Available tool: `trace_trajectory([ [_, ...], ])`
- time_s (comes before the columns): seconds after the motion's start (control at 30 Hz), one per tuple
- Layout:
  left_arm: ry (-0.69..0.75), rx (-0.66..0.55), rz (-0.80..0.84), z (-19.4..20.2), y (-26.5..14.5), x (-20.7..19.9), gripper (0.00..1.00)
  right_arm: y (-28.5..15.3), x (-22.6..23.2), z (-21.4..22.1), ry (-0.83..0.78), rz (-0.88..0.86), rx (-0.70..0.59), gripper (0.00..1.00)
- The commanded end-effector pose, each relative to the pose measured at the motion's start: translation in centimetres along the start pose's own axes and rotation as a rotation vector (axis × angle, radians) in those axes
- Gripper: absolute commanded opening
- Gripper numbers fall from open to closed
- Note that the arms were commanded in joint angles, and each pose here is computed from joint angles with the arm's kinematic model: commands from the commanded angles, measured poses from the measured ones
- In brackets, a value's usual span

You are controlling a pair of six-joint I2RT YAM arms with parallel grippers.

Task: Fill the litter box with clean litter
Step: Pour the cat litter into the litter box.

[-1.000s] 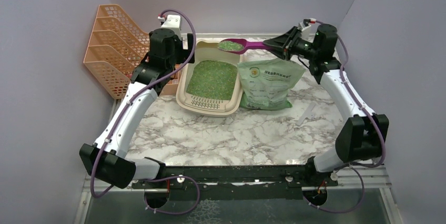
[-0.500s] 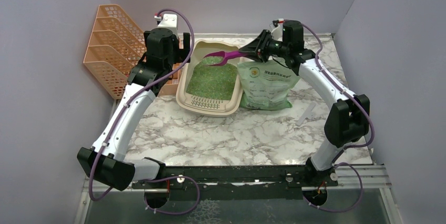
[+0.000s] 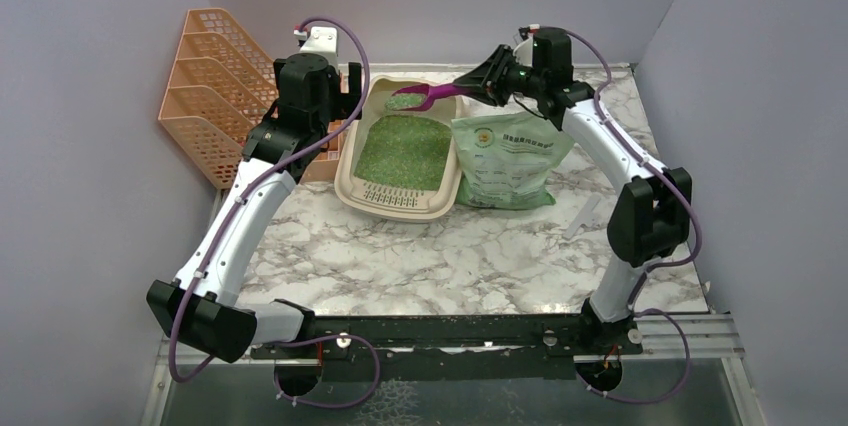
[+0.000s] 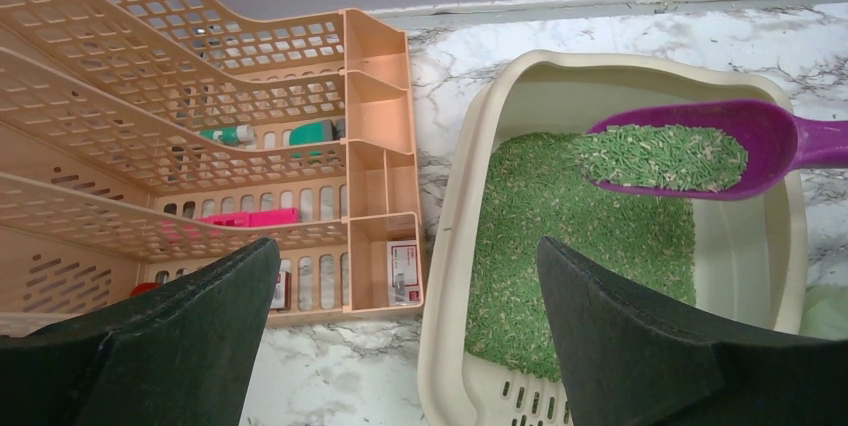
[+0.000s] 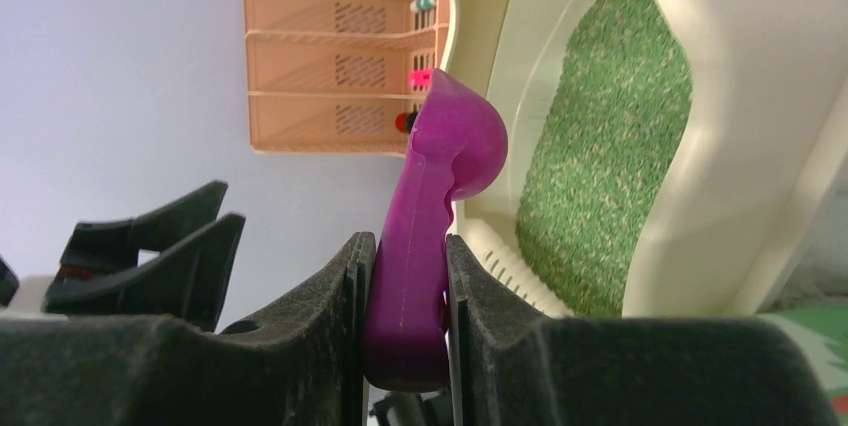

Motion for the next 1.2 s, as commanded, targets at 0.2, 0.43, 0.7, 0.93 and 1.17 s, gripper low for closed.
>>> trace_trajectory([
  [0.2,0.009,-0.012,0.006,-0.4,0.1,0.1,0.99,2.6,0.6,-2.1,-0.043,0.055,-0.061,0.01],
  [0.43,0.009,-0.01,0.008,-0.4,0.2,0.0,0.99,4.4,0.9,-1.0,-0.062,0.047,-0.005,0.01],
  [0.7,0.007,-0.011,0.013,-0.5,0.3,-0.1,0.99,3.3,0.9,2.2,-0.084,0.049,0.042,0.01],
  [0.93,0.003,-0.012,0.02,-0.4,0.1,-0.1,0.99,1.0,1.4,4.2,-0.133,0.048,0.076,0.01],
  [1.17,-0.007,-0.014,0.042,-0.3,0.1,-0.3,0.99,-1.4,1.9,5.4,-0.186,0.07,0.085,0.01],
])
Point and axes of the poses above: each gripper's point midway between its finger pads, its own y axis out along the fingers, its own x axis along the line the jaws close on, z = x × y, the point moved 8 cm from there along -y, back along the fingers, and after that the axes turned 8 degrees about y, right-handed, at the moved point
